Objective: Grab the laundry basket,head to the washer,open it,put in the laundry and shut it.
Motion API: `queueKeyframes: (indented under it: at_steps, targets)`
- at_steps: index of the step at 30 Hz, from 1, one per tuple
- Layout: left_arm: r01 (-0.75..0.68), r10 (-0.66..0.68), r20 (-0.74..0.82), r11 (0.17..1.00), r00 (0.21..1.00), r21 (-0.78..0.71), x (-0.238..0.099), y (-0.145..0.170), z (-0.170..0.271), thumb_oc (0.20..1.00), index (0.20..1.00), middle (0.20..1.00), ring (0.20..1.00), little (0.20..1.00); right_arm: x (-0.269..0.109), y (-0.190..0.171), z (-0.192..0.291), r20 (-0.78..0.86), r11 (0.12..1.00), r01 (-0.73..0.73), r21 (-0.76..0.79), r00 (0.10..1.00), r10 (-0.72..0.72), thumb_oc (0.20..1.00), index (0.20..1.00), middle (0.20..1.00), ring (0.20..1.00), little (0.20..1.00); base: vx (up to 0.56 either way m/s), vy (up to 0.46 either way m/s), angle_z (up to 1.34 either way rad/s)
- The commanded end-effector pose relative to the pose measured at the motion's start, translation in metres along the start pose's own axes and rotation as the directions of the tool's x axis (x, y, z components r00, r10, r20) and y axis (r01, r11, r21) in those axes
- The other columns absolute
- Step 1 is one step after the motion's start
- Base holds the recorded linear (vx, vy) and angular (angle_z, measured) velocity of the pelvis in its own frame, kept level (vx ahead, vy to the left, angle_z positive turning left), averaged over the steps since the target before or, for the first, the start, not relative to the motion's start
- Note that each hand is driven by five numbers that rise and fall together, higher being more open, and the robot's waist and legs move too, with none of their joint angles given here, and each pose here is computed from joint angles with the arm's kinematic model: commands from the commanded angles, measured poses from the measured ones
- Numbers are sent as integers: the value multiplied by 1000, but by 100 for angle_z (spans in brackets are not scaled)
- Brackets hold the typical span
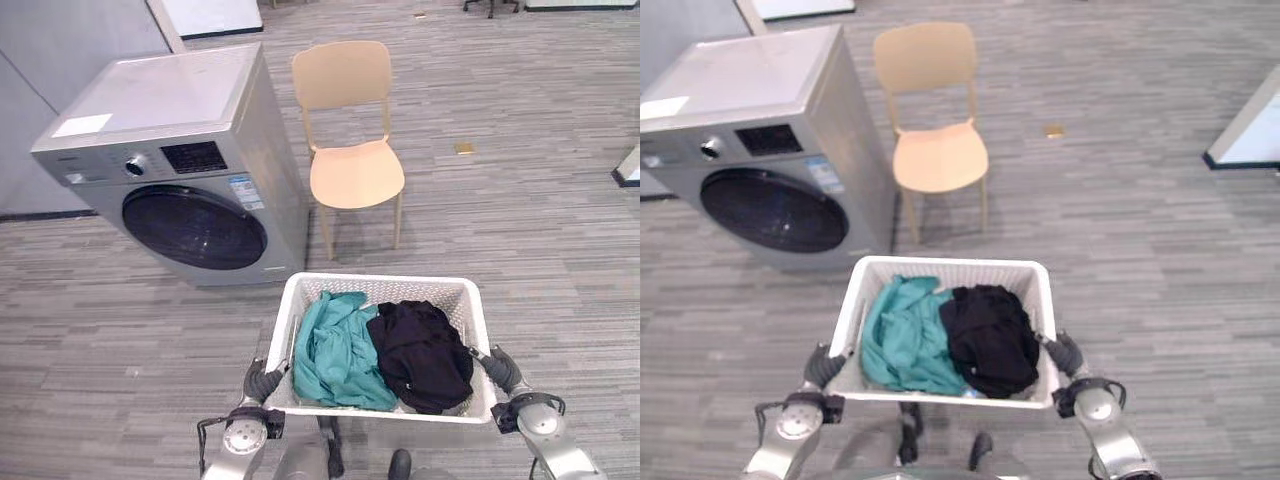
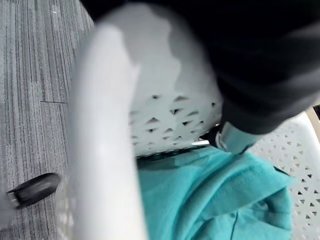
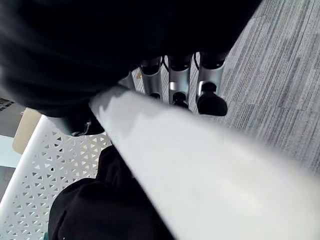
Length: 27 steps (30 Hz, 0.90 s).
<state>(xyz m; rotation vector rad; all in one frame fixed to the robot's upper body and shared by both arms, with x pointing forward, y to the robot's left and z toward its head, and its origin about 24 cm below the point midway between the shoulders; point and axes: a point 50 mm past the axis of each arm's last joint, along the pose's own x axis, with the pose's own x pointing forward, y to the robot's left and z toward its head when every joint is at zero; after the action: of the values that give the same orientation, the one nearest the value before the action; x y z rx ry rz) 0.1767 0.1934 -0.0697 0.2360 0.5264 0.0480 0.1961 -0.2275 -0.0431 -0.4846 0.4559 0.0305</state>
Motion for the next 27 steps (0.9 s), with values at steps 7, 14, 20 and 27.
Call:
queueKeyframes:
  at_steps: [7, 14, 20, 27]
  targets:
    - [-8, 10, 161, 1000, 987, -17, 4, 26, 33, 200, 200, 200, 200, 200, 6, -12, 38, 196, 991, 43, 123, 978, -67, 200, 200, 200, 200, 200, 671, 245, -29]
    - [-36, 38, 168, 999, 985, -17, 5, 34, 35, 200, 200, 200, 200, 200, 11, -7, 47, 218, 996, 11, 88, 975, -30, 200, 200, 200, 200, 200, 316, 85, 6]
    - [-38, 39, 167, 999, 985, -12, 6, 33, 33, 200, 200, 200, 200, 200, 9, -13, 41, 199, 997, 28, 78, 979, -43, 200, 200, 200, 200, 200, 445, -107, 15]
    - [17, -9, 201, 999, 979, -39, 12, 14, 44, 200, 200, 200, 200, 200, 8, -30, 41, 204, 994, 76, 76, 975, -90, 200, 200, 200, 200, 200, 219, -196, 69]
